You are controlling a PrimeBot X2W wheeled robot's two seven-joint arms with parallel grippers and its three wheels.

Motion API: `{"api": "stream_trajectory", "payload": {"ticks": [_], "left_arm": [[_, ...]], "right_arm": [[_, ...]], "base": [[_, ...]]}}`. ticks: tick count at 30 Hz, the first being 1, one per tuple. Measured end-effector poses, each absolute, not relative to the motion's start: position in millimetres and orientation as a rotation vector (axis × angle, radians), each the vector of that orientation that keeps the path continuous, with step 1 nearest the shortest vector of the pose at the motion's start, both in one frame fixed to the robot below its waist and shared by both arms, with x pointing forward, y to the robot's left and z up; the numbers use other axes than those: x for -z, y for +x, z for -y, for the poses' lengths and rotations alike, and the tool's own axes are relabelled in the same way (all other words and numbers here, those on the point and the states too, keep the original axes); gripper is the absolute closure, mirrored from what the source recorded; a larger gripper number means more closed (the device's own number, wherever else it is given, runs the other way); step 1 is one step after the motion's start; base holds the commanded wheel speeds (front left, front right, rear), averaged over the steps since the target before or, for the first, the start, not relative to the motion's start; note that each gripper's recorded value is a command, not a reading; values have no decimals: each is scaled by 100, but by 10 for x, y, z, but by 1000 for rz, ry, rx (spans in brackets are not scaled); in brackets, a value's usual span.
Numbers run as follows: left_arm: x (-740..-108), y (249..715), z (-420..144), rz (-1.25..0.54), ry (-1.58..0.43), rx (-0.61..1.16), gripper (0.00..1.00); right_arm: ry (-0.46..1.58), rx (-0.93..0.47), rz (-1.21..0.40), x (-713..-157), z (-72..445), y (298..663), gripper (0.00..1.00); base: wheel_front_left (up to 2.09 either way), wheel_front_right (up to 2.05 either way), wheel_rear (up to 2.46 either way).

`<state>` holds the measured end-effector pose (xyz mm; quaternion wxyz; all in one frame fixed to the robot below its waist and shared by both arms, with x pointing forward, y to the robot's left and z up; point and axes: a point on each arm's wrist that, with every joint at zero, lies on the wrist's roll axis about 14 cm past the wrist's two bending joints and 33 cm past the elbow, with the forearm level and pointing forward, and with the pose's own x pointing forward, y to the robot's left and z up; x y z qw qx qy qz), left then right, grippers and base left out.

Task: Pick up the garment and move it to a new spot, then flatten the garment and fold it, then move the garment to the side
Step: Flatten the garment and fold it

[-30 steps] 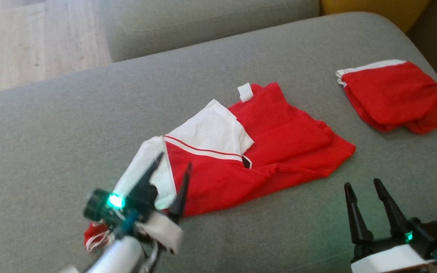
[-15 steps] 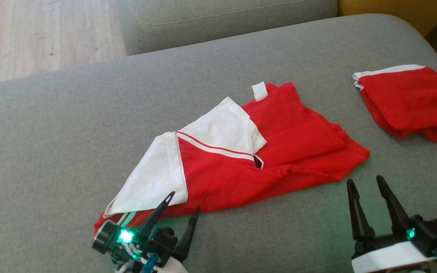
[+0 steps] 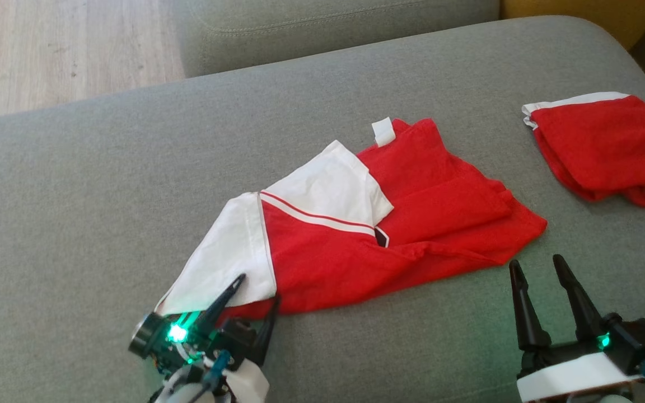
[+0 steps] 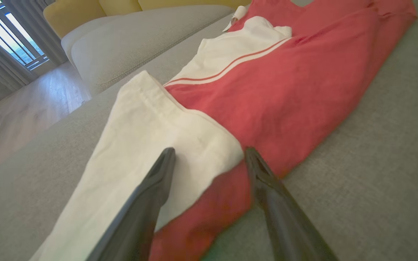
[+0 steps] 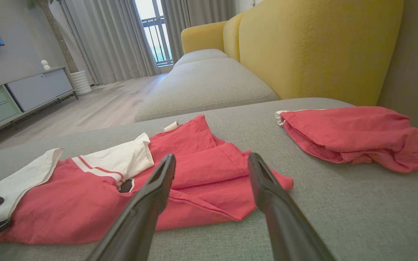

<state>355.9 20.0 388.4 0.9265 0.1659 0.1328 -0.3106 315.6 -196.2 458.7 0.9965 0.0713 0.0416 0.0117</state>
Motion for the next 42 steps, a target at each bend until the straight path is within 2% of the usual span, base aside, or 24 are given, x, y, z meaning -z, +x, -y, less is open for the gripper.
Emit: {"api": "stream_trajectory", "payload": {"ticks": [16, 31, 42], "left_arm": [[-3961, 3708, -270, -227, 344, 584, 0], [-4115, 3904, -496, -166, 371, 453, 0], [-4133, 3820, -364, -166, 351, 521, 0]], "right_arm": [[155, -43, -81, -4592, 1901, 3186, 0], [156, -47, -85, -4582, 1885, 3166, 0], [152, -52, -81, -4594, 1885, 3151, 0]], "base": [[0, 0, 0], [0, 0, 0], [0, 0, 0]]}}
